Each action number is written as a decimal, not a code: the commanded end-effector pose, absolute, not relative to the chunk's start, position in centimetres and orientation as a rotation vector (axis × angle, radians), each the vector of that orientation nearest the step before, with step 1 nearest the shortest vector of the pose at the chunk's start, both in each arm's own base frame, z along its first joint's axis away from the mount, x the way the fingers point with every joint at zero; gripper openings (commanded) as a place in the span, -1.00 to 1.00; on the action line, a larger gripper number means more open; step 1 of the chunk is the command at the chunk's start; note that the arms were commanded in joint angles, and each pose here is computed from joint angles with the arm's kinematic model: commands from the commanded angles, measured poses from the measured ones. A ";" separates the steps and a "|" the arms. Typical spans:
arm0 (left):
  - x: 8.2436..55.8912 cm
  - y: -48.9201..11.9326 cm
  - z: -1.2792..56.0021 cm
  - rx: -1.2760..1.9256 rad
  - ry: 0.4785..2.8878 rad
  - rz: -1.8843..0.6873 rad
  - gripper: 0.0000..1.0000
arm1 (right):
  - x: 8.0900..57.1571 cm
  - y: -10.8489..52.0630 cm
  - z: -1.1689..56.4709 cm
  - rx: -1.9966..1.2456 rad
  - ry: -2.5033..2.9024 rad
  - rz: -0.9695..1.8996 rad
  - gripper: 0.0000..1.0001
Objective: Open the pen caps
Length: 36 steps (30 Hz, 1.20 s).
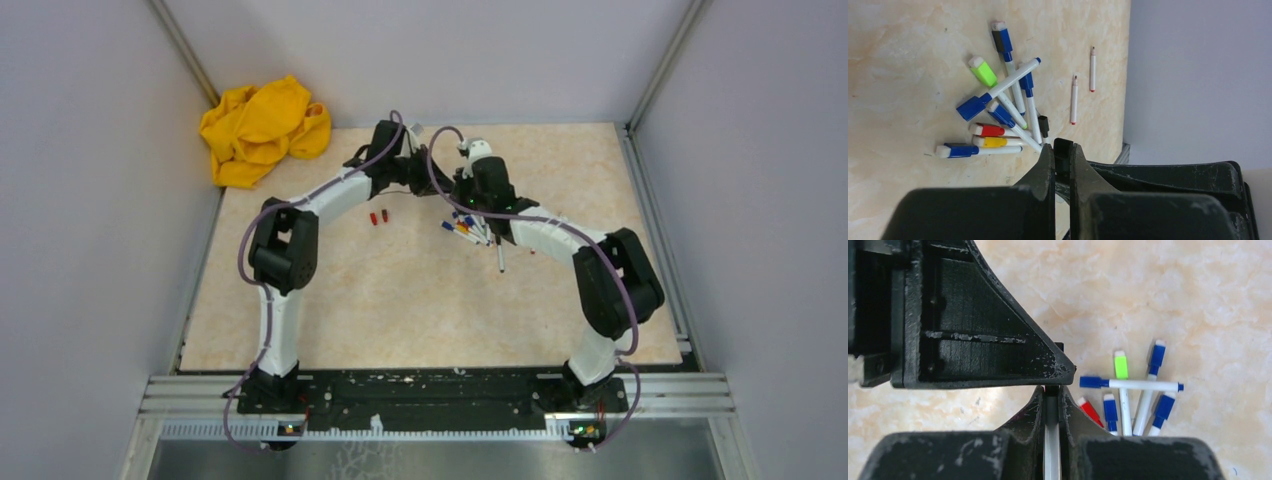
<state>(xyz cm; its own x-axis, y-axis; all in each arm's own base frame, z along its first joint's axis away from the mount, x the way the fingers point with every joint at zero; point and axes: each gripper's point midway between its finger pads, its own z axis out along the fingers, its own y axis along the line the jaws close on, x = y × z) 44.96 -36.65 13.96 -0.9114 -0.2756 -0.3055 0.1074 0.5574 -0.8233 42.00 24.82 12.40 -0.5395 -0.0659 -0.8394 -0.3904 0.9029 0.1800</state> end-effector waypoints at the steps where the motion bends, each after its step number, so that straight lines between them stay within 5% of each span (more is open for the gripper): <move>1: 54.1 -29.9 16.8 -0.315 2.191 -1.192 -1.00 | 38.1 24.8 11.1 -0.368 2.180 0.480 -1.00; 11: 59.0 -24.6 16.0 -0.378 2.180 -1.028 -1.00 | 36.5 23.4 10.9 -0.305 2.190 0.469 -1.00; 24: 50.1 -22.0 8.5 -0.235 2.435 -0.396 -1.00 | 40.4 13.8 13.6 -0.039 2.183 0.023 -1.00; 36: 46.6 -21.8 5.1 -0.207 2.524 -0.198 -0.97 | 41.0 10.8 10.2 0.035 2.255 -0.119 -1.00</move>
<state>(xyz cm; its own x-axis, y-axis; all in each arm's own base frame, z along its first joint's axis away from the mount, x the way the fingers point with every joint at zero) 47.20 -22.41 4.55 -0.8180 -0.2179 -0.5323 -0.0983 0.9648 -0.2439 39.73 11.53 9.78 -0.6477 -0.0357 -0.7611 0.0127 0.9983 -0.0576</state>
